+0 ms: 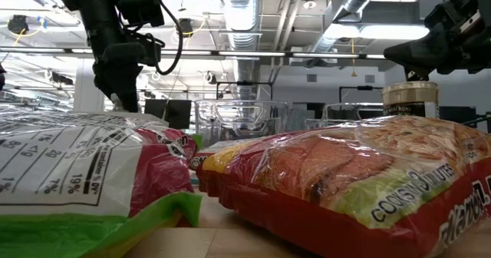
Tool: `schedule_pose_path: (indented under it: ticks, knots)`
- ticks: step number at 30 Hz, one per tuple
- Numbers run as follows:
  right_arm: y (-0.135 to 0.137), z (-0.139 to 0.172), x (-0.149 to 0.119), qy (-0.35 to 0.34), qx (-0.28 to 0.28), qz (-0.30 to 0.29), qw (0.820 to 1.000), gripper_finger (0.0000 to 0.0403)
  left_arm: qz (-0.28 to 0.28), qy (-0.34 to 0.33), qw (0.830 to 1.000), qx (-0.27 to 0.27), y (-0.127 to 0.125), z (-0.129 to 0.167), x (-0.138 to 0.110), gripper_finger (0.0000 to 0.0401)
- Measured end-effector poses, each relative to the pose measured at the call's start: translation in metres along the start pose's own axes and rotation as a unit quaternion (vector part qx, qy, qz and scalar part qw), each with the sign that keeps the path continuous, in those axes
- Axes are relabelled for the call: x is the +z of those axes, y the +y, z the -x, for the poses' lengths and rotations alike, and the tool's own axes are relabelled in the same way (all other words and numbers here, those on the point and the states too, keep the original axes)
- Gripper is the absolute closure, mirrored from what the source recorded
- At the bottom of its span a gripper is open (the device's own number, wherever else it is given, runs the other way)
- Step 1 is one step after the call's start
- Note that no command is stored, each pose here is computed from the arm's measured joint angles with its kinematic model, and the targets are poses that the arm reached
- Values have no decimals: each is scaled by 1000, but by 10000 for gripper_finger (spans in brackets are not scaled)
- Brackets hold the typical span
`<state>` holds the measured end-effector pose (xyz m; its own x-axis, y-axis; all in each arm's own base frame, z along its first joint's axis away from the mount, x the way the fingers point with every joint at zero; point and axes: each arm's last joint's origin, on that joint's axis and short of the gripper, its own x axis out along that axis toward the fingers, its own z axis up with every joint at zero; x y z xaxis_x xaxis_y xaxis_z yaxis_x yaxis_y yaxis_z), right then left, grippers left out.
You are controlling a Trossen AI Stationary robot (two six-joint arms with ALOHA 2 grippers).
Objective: Pick & Place Food Item
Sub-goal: Put the white seasoning bottle into the white bin
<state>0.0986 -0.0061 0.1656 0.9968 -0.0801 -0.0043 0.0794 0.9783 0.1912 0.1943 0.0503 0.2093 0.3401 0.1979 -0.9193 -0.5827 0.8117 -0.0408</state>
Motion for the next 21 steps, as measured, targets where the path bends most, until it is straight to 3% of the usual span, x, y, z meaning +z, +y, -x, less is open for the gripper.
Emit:
schedule_pose_path:
  ticks: [21]
  knots:
    - [0,0,0,1,0,0,1000,403,4,-22,1000,-16,0,7,1,152]
